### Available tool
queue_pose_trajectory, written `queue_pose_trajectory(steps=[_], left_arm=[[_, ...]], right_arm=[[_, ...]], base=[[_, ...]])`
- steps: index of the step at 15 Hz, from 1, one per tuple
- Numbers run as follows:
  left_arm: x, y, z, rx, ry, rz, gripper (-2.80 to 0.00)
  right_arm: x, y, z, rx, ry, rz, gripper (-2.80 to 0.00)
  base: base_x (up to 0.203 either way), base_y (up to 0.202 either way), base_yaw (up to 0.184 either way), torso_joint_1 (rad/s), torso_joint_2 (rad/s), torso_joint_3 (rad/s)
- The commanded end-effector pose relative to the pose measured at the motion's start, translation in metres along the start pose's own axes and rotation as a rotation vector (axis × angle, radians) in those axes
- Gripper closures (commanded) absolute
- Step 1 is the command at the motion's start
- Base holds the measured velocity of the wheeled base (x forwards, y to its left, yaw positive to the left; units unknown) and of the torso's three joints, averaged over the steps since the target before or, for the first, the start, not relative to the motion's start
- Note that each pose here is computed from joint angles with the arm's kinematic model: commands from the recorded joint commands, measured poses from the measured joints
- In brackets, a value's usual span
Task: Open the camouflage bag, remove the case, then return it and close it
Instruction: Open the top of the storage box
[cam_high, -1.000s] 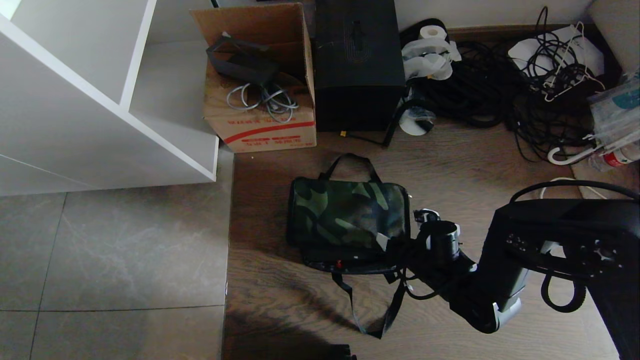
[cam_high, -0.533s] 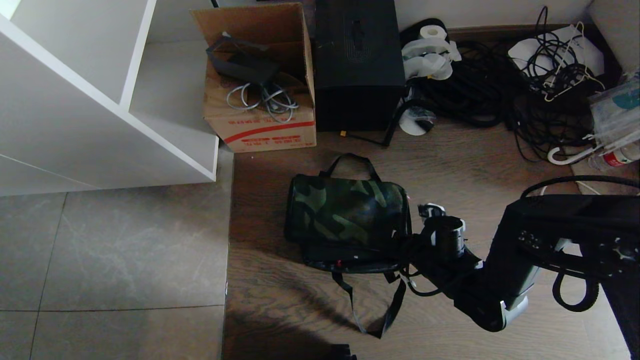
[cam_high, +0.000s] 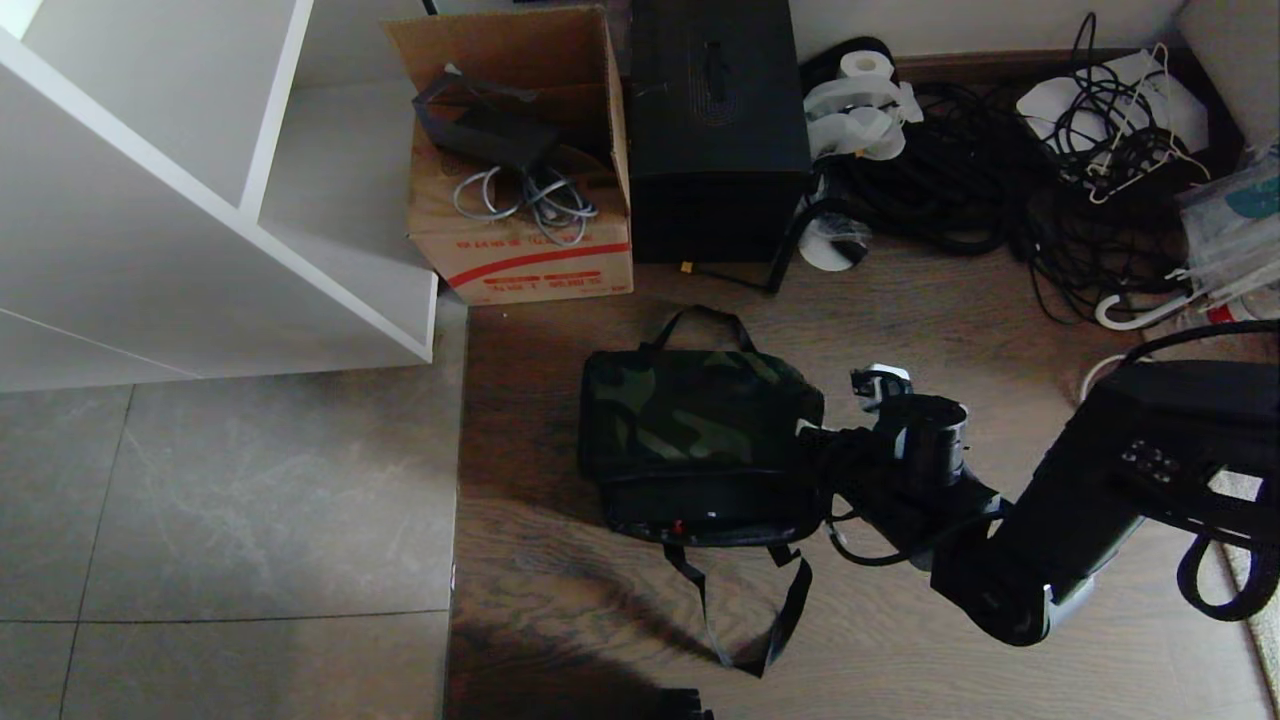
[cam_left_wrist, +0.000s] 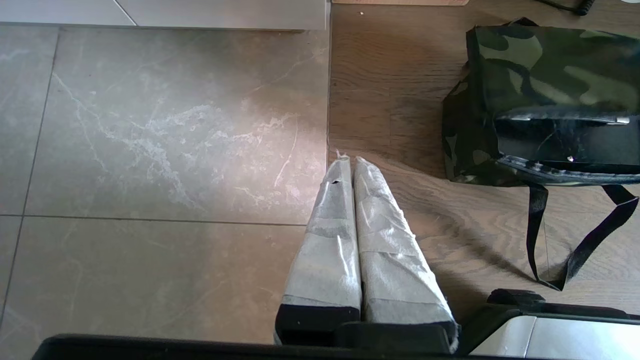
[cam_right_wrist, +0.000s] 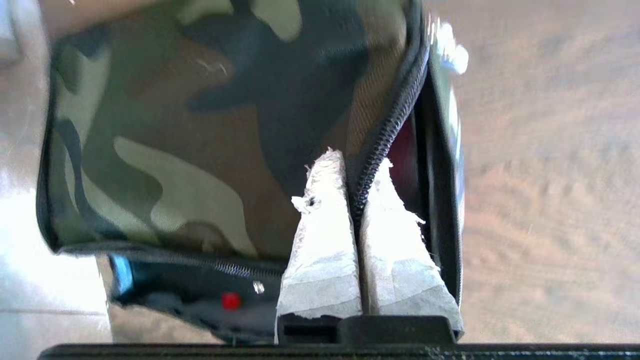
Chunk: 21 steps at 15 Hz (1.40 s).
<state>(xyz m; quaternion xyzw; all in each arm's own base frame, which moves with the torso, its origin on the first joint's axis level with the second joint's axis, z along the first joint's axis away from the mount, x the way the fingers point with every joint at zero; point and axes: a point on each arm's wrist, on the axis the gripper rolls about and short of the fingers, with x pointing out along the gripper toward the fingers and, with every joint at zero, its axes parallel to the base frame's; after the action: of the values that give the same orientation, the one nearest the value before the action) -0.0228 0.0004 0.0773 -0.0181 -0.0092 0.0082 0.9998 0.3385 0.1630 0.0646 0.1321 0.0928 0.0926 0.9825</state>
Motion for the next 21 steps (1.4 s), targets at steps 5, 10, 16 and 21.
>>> queue_pose_trajectory(steps=[5, 10, 16, 21], left_arm=[[0.001, 0.0, -0.003, -0.001, 0.009, 0.0, 0.0], [0.001, 0.0, -0.003, -0.001, 0.009, 0.001, 0.0], [0.001, 0.0, -0.003, -0.001, 0.009, 0.0, 0.0], [0.001, 0.0, -0.003, -0.001, 0.009, 0.0, 0.0]], right_arm=[[-0.003, 0.008, 0.028, 0.012, -0.093, 0.025, -2.8], [0.014, 0.021, 0.055, 0.04, -0.199, 0.062, -2.8], [0.043, 0.032, 0.063, 0.021, -0.281, 0.08, -2.8], [0.061, 0.033, 0.057, -0.052, -0.335, 0.076, -2.8]], base=[[0.0, 0.0, 0.0, 0.0, 0.0, 0.0], [0.0, 0.0, 0.0, 0.0, 0.0, 0.0], [0.0, 0.0, 0.0, 0.0, 0.0, 0.0], [0.0, 0.0, 0.0, 0.0, 0.0, 0.0]])
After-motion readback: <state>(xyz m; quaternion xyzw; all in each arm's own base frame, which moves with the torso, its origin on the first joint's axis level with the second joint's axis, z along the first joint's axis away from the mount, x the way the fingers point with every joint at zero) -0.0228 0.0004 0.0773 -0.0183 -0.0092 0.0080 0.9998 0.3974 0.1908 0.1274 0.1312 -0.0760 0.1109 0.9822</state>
